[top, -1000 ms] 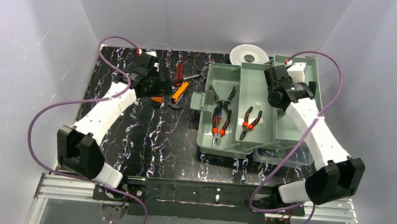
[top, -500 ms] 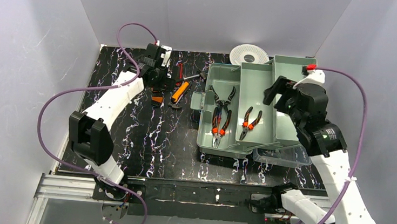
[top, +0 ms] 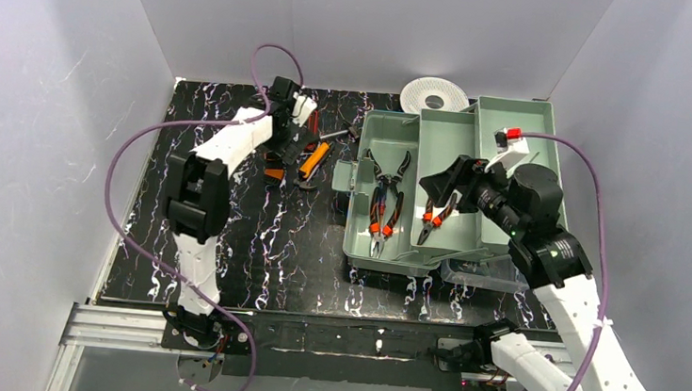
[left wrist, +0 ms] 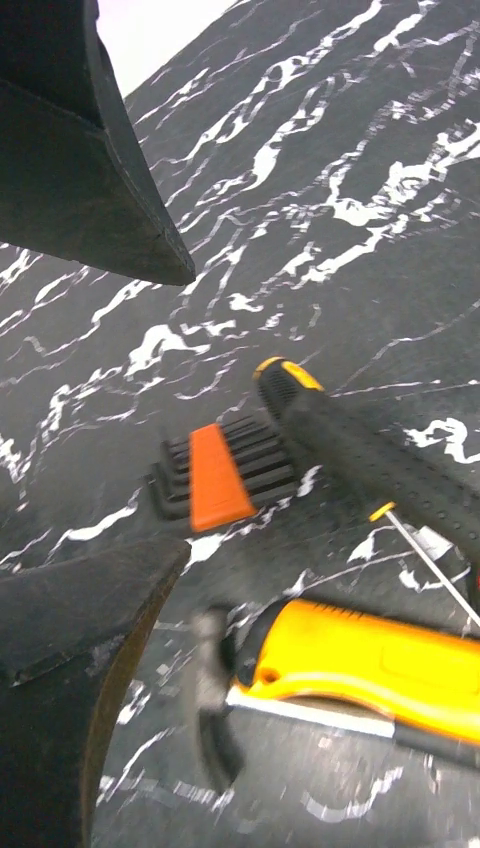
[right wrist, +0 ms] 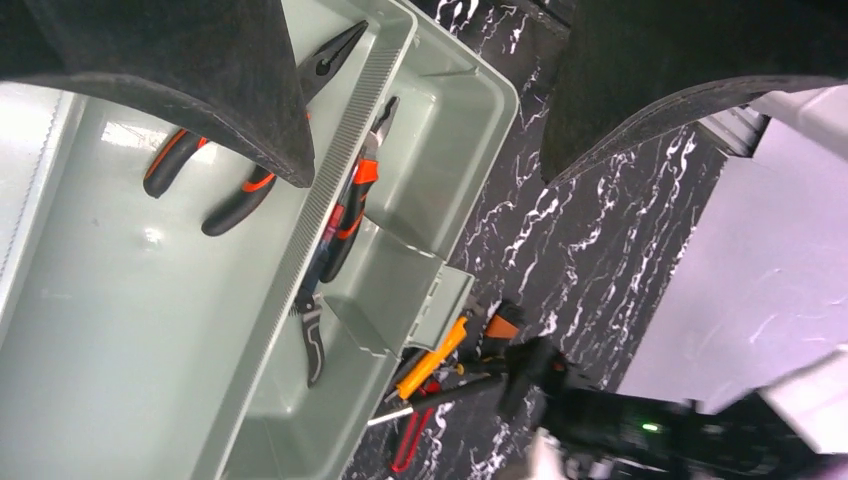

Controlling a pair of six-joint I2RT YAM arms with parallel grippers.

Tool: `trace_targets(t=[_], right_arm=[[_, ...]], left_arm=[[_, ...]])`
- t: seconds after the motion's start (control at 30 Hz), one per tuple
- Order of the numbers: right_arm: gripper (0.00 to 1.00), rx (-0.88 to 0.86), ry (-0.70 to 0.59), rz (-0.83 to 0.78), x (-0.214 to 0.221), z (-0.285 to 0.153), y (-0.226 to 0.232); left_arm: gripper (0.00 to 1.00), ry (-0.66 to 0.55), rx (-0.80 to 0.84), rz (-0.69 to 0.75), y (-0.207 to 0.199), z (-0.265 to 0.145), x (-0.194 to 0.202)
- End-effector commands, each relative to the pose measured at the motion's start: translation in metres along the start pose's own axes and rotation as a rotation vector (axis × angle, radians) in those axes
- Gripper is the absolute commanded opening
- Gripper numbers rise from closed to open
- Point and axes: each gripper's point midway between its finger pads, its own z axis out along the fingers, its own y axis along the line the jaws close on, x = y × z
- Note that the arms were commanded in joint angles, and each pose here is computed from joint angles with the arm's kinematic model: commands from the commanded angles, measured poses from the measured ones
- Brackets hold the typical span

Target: Pack the tool kit

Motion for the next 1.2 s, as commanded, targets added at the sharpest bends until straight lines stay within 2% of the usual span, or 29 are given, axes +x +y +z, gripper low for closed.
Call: trace_targets(t=[0.0, 0.23, 0.5, 0.63, 0.87, 1.0, 1.17], right_arm=[[0.9, -0.068, -0.069, -0.022, -0.02, -0.009, 0.018], [0.9, -0.057, -0.082, -0.018, -0.022, -0.016, 0.018], [0.9, -0.064, -0.069, -0.018, -0.021, -0.014, 0.02], [0.9, -0.067, -0.062, -0.018, -0.023, -0.017, 0.022], [0.9, -0.06, -0.068, -0.015, -0.022, -0.019, 0.021], [0.9, -0.059, -0.067, -0.011, -0.021, -0.021, 0.021], [0.9, -0.056, -0.062, -0.008, -0.02, -0.022, 0.02]], left_arm=[[0.96, 0.081, -0.023, 0.177, 0.011, 0.019, 0.002], [0.82, 0.092, 0.066, 0.141, 0.007, 0.047, 0.009], [0.81, 0.08, 0.182, 0.118, 0.01, 0.057, 0.012], [0.79, 0.045, 0.214, 0.11, 0.011, 0.062, 0.0], [0.62, 0.134, 0.355, 0.087, -0.015, 0.077, 0.015], [0.45, 0.208, 0.38, 0.037, -0.022, 0.08, 0.027], [0.34, 0.185, 0.356, 0.001, -0.014, 0.059, 0.013]])
